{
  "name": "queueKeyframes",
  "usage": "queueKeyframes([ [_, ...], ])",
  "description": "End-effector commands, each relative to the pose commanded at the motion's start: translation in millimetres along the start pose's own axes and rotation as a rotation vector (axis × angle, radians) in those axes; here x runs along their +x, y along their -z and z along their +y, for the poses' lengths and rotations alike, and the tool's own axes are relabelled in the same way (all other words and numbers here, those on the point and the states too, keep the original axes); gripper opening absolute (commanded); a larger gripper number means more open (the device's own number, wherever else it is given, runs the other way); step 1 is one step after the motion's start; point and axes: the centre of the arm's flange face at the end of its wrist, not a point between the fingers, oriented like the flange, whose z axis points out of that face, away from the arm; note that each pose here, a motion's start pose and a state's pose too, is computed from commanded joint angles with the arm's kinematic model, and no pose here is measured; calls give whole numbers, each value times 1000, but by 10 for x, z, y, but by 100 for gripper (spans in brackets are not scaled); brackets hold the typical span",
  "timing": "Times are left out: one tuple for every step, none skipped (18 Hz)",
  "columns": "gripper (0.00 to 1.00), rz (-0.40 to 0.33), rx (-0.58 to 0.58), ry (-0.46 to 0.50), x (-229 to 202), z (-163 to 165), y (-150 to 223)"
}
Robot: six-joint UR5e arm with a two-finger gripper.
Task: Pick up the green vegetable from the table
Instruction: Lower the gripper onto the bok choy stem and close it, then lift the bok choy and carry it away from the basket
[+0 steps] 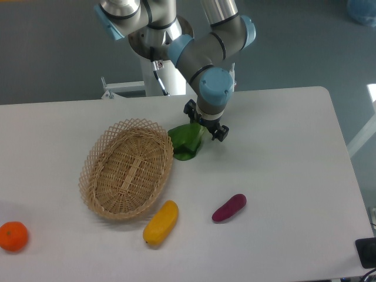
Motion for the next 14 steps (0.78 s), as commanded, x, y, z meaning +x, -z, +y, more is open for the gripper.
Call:
queueKeyframes([
  [33,-1,2,-3,-5,-2,6],
  [18,-1,2,-3,-11,-4,6],
  [7,-3,2,-4,-22,-7,12],
  [3,-8,4,-4,-42,-10,37],
  [3,-18,5,-2,-83,-9,85],
  [3,-25,5,-1,-122,-14,147],
  [3,-34,8,-1,-149,-17,202],
  [3,-43,10,0,-169,-11,252],
  [3,-50,12,3,-199,-1,306],
  [3,-59,15,2,-240,-7,377],
  [3,-69,17,4,-305,-9,475],
  [3,-80,20,5,-376,-20,586],
  [3,-96,24,6,-459,-33,710],
  [3,-113,30,7,-533,-36,844],
])
